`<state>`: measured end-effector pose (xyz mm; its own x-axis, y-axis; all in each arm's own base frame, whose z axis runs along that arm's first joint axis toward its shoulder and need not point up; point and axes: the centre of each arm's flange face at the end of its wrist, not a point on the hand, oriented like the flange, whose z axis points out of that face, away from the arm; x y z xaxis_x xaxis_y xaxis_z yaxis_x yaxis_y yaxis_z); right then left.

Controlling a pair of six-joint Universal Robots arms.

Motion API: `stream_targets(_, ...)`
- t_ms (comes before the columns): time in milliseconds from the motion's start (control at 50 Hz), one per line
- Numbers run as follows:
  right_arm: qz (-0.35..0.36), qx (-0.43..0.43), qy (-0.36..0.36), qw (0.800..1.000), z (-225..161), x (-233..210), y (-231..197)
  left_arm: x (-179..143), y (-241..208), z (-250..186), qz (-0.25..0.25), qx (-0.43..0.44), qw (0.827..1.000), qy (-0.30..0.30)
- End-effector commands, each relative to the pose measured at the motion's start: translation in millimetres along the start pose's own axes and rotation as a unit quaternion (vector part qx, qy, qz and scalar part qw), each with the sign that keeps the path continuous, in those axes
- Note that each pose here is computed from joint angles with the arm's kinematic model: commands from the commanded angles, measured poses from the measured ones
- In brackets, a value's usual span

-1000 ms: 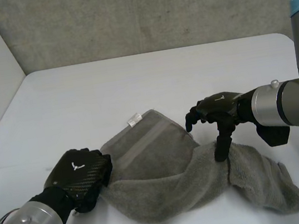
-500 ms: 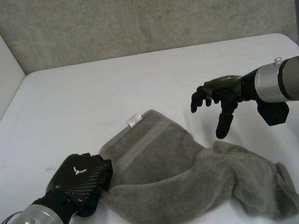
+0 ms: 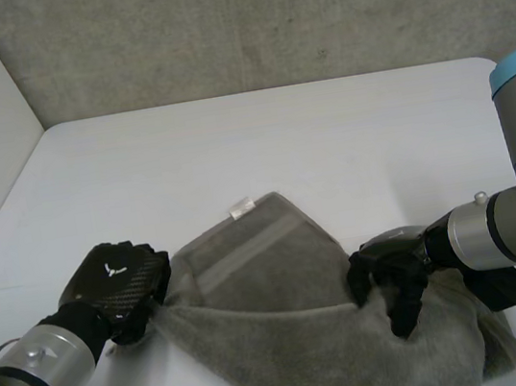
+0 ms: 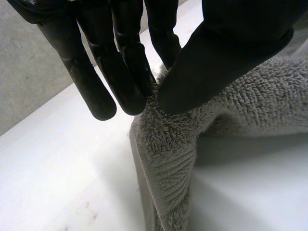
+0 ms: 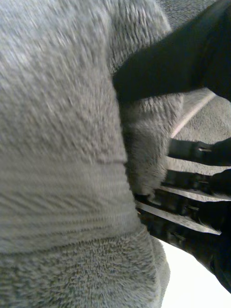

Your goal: Fold the towel.

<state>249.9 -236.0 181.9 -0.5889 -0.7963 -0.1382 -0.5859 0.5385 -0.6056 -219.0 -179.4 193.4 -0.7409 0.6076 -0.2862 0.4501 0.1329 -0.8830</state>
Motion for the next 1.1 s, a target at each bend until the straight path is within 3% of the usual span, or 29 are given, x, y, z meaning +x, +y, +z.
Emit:
stream_targets(20,-0.031,0.029,0.016,0.999,-1.7,3.1,-8.6,-5.6,-1.6,21.6,0.006,0.019,1.0,-0.007)
stream_targets(120,-0.083,0.118,0.078,0.986,-16.1,17.6,-47.8,-21.4,-22.7,51.7,0.021,0.069,0.997,-0.03)
stream_targets(160,-0.126,0.204,0.153,0.959,-34.7,29.8,-84.5,-43.3,-58.2,72.0,0.035,0.134,0.988,-0.069)
stream_targets(180,-0.126,0.204,0.154,0.959,-34.8,29.8,-84.7,-43.4,-58.4,72.1,0.035,0.135,0.988,-0.069)
stream_targets(220,-0.173,0.314,0.229,0.905,-61.8,25.0,-127.4,-67.5,-110.0,80.4,0.047,0.221,0.967,-0.121)
stream_targets(240,-0.173,0.314,0.229,0.905,-62.0,24.9,-127.6,-67.7,-110.2,80.4,0.047,0.221,0.967,-0.121)
stream_targets(260,-0.191,0.37,0.265,0.87,-75.8,20.6,-146.5,-81.6,-138.5,80.3,0.05,0.268,0.95,-0.152)
stream_targets(280,-0.192,0.371,0.266,0.869,-76.0,20.5,-146.7,-81.7,-138.8,80.3,0.05,0.268,0.95,-0.152)
stream_targets(320,-0.21,0.471,0.334,0.789,-102.8,16.2,-175.2,-100.2,-192.2,69.1,0.05,0.362,0.908,-0.205)
stream_targets(340,-0.21,0.471,0.335,0.789,-103.0,16.2,-175.3,-100.2,-192.5,69.0,0.05,0.363,0.907,-0.206)
stream_targets(380,-0.214,0.543,0.378,0.719,-127.2,13.5,-187.4,-108.7,-231.1,52.3,0.036,0.44,0.865,-0.24)
stream_targets(400,-0.214,0.543,0.378,0.719,-127.3,13.4,-187.5,-108.7,-231.3,52.3,0.036,0.44,0.864,-0.24)
stream_targets(420,-0.217,0.566,0.389,0.694,-138.4,10.1,-188.3,-109.1,-240.4,46.4,0.028,0.461,0.852,-0.246)
stream_targets(440,-0.219,0.577,0.396,0.68,-144.8,9.2,-185.6,-109.1,-240.5,46.4,0.028,0.461,0.852,-0.246)
stream_targets(480,-0.219,0.583,0.397,0.675,-148.3,7.9,-181.0,-104.8,-240.4,45.2,0.02,0.465,0.851,-0.244)
stream_targets(560,-0.217,0.576,0.394,0.683,-144.3,4.9,-167.8,-95.2,-222.6,49.4,0.017,0.438,0.868,-0.232)
stream_targets(600,-0.218,0.56,0.381,0.703,-134.9,-0.2,-150.6,-89.3,-209.1,51.3,0.018,0.418,0.88,-0.225)
stream_targets(620,-0.218,0.56,0.381,0.703,-134.8,-0.2,-150.5,-83.5,-195.0,52.6,0.019,0.4,0.89,-0.217)
stream_targets(660,-0.234,0.54,0.357,0.726,-125.0,-8.4,-133.3,-70.2,-161.7,55.4,0.016,0.355,0.913,-0.201)
stream_targets(680,-0.234,0.54,0.357,0.726,-124.9,-8.4,-133.2,-70.1,-161.5,55.4,0.016,0.354,0.913,-0.201)
stream_targets(720,-0.239,0.499,0.322,0.768,-104.3,-13.9,-108.1,-55.6,-127.9,51.3,0.012,0.31,0.933,-0.184)
stream_targets(740,-0.239,0.499,0.321,0.768,-104.2,-13.9,-108.0,-55.5,-127.8,51.2,0.012,0.31,0.933,-0.184)
stream_targets(760,-0.237,0.471,0.297,0.796,-91.7,-18.3,-91.7,-47.6,-111.3,48.2,0.012,0.288,0.942,-0.172)
stream_targets(780,-0.237,0.471,0.296,0.796,-91.6,-18.4,-91.5,-47.6,-111.1,48.1,0.012,0.288,0.942,-0.172)
stream_targets(840,-0.22,0.395,0.255,0.855,-62.5,-21.6,-54.7,-17.6,-61.4,37.0,0.016,0.221,0.968,-0.119)
stream_targets(860,-0.22,0.395,0.255,0.855,-62.4,-21.6,-54.6,-17.5,-61.3,36.9,0.016,0.221,0.968,-0.119)
stream_targets(900,-0.207,0.355,0.242,0.879,-43.5,-17.0,-41.5,-7.7,-48.9,31.2,0.021,0.201,0.974,-0.102)
stream_targets(1000,-0.203,0.337,0.233,0.889,-34.6,-11.3,-44.8,21.9,-24.2,4.4,0.055,0.149,0.986,-0.057)
stream_targets(1100,-0.197,0.336,0.226,0.893,-30.2,-4.7,-59.4,30.4,-27.2,-20.9,0.082,0.147,0.985,-0.047)
